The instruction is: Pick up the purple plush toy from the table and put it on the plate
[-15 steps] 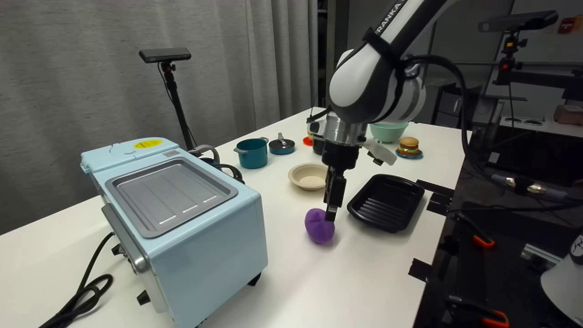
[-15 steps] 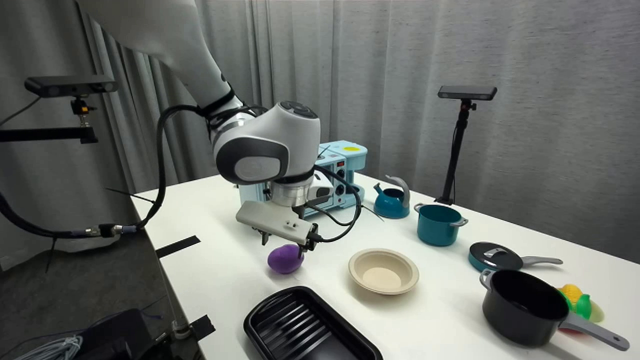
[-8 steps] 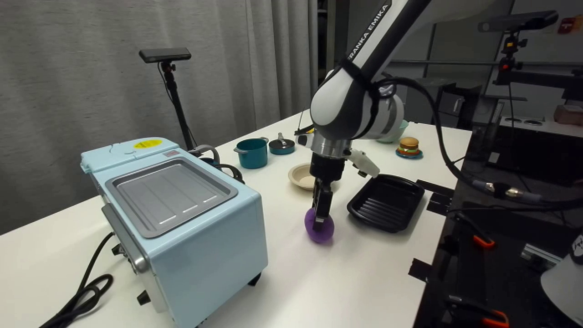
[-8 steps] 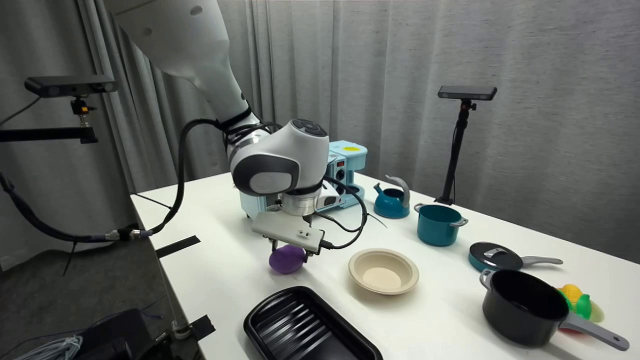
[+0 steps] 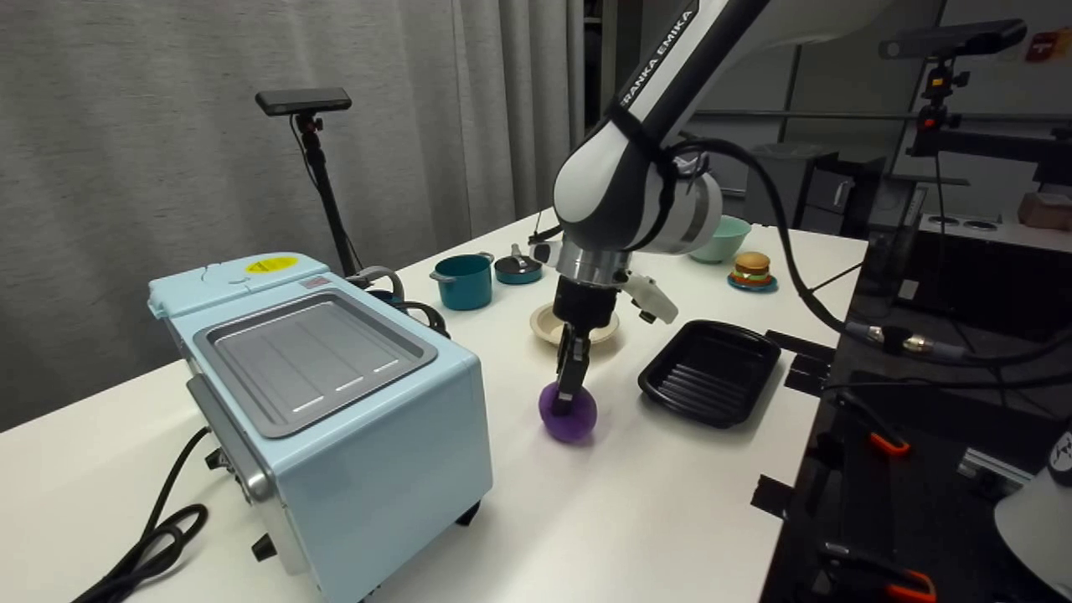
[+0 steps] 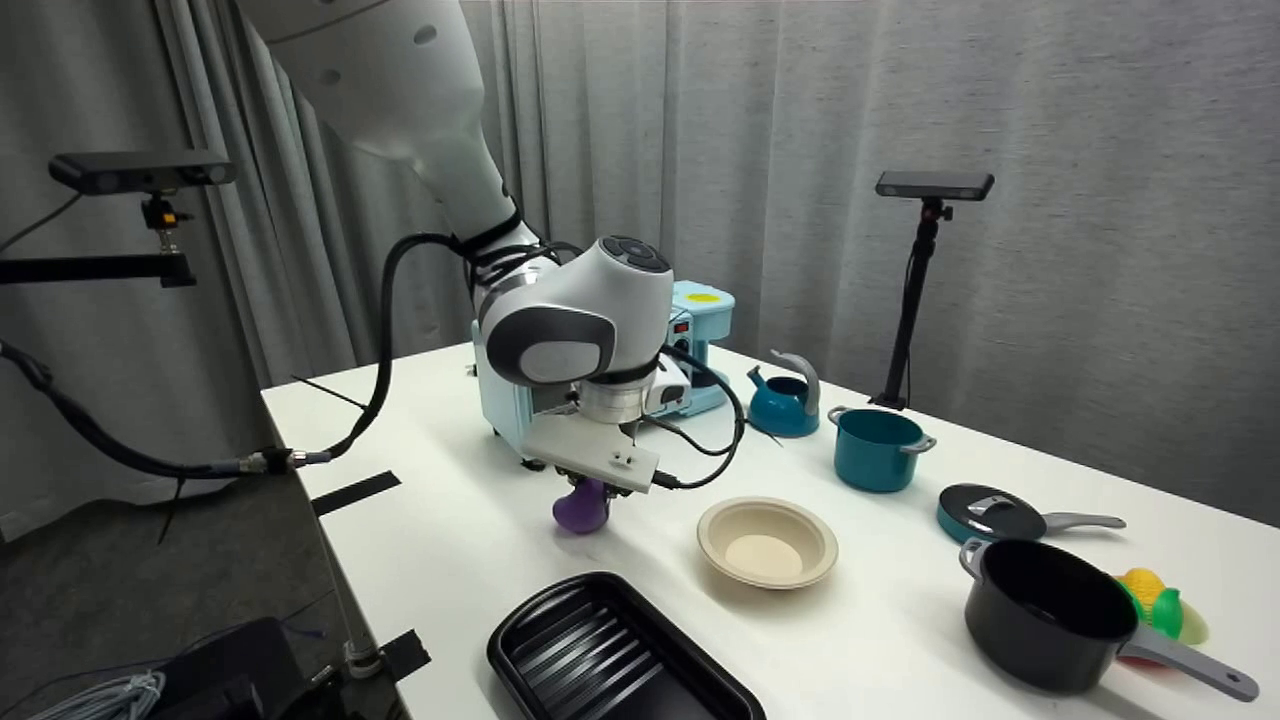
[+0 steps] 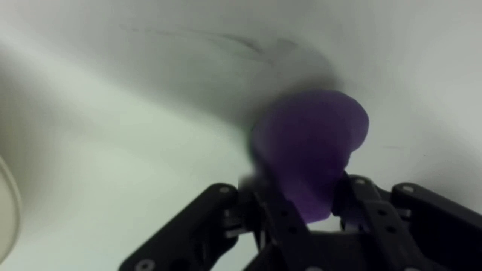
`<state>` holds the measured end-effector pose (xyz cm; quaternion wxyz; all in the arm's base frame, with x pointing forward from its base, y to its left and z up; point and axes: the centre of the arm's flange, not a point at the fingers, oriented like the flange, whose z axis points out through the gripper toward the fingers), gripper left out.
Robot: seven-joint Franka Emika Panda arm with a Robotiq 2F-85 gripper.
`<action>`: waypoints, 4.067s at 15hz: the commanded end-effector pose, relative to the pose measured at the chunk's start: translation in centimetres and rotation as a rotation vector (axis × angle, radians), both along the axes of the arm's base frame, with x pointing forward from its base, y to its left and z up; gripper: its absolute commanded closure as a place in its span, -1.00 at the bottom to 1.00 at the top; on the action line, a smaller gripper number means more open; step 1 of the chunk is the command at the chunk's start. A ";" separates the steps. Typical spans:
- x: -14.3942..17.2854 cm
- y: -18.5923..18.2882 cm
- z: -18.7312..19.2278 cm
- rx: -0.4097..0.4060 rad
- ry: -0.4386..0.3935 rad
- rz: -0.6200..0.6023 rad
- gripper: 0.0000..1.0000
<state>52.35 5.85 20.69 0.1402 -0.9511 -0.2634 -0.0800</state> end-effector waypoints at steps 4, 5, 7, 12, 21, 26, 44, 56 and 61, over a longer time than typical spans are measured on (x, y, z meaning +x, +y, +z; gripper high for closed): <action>1.9 1.9 3.5 0.008 -0.076 0.052 0.92; 2.2 2.1 4.3 -0.003 -0.095 0.069 0.88; 3.1 2.3 6.5 -0.038 -0.132 0.104 0.89; 4.8 1.5 12.0 -0.172 -0.234 0.200 0.89; 4.8 -7.4 17.5 -0.471 -0.334 0.195 0.89; 4.2 -13.3 16.6 -0.568 -0.323 0.150 0.89; 9.1 -15.1 1.1 -0.490 -0.193 0.103 0.89; 8.9 -11.6 3.3 -0.449 -0.222 0.052 -1.00; 9.0 -9.9 8.7 -0.449 -0.267 0.047 -1.00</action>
